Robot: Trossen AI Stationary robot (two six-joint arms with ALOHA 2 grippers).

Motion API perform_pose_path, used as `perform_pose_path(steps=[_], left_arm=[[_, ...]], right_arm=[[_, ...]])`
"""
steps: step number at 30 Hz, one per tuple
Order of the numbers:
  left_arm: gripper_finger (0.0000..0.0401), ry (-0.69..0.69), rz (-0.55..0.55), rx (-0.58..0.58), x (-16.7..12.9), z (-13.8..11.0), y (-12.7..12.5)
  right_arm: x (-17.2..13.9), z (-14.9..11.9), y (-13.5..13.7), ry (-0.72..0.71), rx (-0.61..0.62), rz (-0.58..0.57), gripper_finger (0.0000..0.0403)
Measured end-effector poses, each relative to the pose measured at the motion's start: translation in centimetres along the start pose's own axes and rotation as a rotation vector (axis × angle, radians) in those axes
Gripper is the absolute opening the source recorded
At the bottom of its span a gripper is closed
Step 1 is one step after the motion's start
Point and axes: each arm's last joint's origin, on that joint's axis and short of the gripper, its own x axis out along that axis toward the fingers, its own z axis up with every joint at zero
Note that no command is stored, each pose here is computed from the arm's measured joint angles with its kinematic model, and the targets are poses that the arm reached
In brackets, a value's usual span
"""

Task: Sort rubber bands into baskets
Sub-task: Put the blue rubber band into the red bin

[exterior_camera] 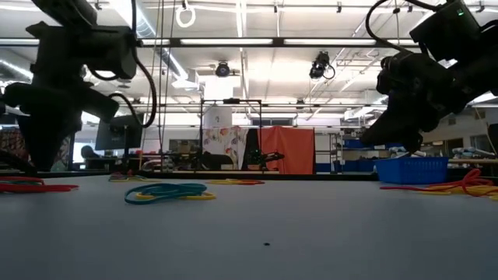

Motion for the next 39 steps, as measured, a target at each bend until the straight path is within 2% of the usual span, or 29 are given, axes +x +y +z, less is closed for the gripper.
perform_pose_path(steps=[4,15,19,24,27,33,39], left_arm=[[0.0127,-0.005,0.025,0.071,0.9,-0.5,-0.1],[0.0120,0.003,0.008,0.043,2.3,-1.1,0.2],[0.0082,0.007,0.010,0.033,2.3,-1.2,0.2],[0.0010,0.008,0.016,-0.008,2.3,-1.0,0.6],[0.0008,0.009,0.017,-0.023,2.3,-0.9,0.8],[0.0004,-0.023,0.046,-0.025,0.6,0.0,0.5],[0.0002,-0.041,0.090,0.012,-3.4,0.8,-0.6]], right_arm=[[0.0,0.0,0.0,-0.001,-0.002,0.000,0.0041],[0.0,0.0,0.0,-0.005,-0.035,0.002,0.0041],[0.0,0.1,0.0,-0.007,-0.035,0.003,0.0041],[0.0,0.1,0.1,-0.016,-0.033,0.009,0.0041],[0.0,0.3,0.2,-0.034,-0.029,0.009,0.0041],[0.0,0.5,0.2,-0.063,-0.015,0.008,0.0041],[-0.1,0.2,0.3,-0.072,0.007,-0.038,0.0041]])
